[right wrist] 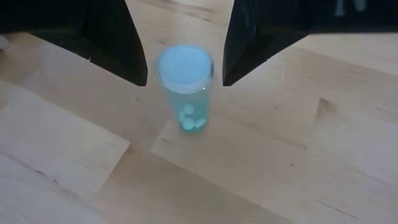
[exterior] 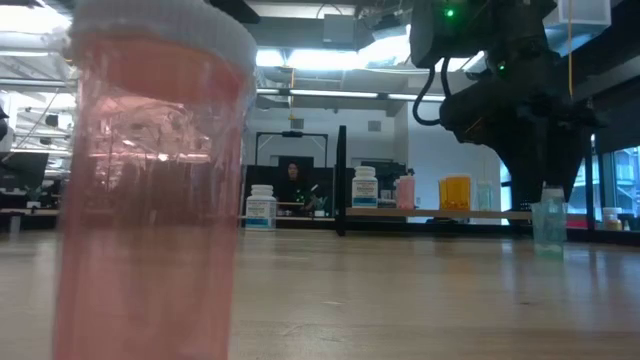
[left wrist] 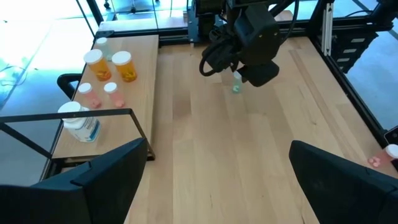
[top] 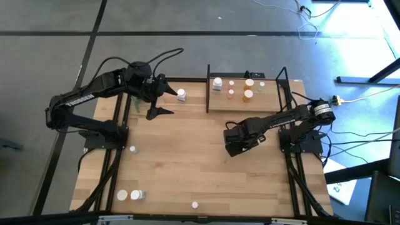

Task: Pick and place medicine bottles onto shelf by color
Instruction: Put the right blue pill bottle on the shelf aligned with the other blue pill bottle

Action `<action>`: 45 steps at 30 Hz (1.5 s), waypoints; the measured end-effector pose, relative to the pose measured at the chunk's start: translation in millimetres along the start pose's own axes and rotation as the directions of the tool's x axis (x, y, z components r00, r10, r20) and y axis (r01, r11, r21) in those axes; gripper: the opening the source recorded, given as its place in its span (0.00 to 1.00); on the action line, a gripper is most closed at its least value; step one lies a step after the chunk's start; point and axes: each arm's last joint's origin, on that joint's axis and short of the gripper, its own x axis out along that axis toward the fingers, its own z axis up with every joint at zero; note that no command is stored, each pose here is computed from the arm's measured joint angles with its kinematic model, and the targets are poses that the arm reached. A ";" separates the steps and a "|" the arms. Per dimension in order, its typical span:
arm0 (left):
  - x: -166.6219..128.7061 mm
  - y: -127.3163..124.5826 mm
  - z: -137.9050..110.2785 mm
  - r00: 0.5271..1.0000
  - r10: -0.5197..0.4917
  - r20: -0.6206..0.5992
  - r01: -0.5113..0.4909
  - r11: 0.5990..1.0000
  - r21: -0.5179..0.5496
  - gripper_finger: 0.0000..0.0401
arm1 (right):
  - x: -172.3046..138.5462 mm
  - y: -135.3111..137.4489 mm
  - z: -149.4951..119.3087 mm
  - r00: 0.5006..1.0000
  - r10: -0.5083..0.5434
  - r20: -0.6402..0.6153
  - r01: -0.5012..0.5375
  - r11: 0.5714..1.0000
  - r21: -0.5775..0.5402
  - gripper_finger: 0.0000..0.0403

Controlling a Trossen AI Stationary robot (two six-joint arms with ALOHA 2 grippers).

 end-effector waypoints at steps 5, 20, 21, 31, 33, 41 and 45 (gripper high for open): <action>0.0 0.0 0.0 1.000 0.000 0.000 0.000 1.000 0.000 0.97 | 0.0 0.1 0.0 1.000 0.002 0.000 -0.002 1.000 0.005 0.48; 0.0 0.0 0.0 1.000 0.001 0.000 -0.001 1.000 0.001 0.97 | 0.0 0.1 0.3 1.000 0.000 0.008 0.000 1.000 0.010 0.31; 0.0 0.0 0.0 1.000 0.001 0.000 -0.001 1.000 0.001 0.97 | 0.0 0.2 0.3 1.000 0.000 0.008 0.000 1.000 0.009 0.31; -0.1 0.0 0.1 1.000 0.001 0.000 -0.001 1.000 0.001 0.97 | -18.3 -8.3 4.1 1.000 0.029 -0.005 -0.029 0.999 -0.043 0.31; -0.1 0.1 0.1 1.000 0.001 0.000 -0.001 1.000 0.001 0.97 | -26.1 -15.5 5.8 1.000 0.016 -0.009 -0.017 0.998 -0.057 0.31; -0.1 0.1 0.1 1.000 0.001 0.000 -0.001 1.000 0.001 0.97 | -60.5 -56.3 23.4 1.000 0.020 0.003 -0.020 0.999 -0.038 0.30; -0.1 0.1 0.0 1.000 0.001 0.000 -0.001 1.000 0.001 0.97 | -76.7 -83.5 34.6 1.000 0.031 0.004 -0.031 0.999 0.022 0.30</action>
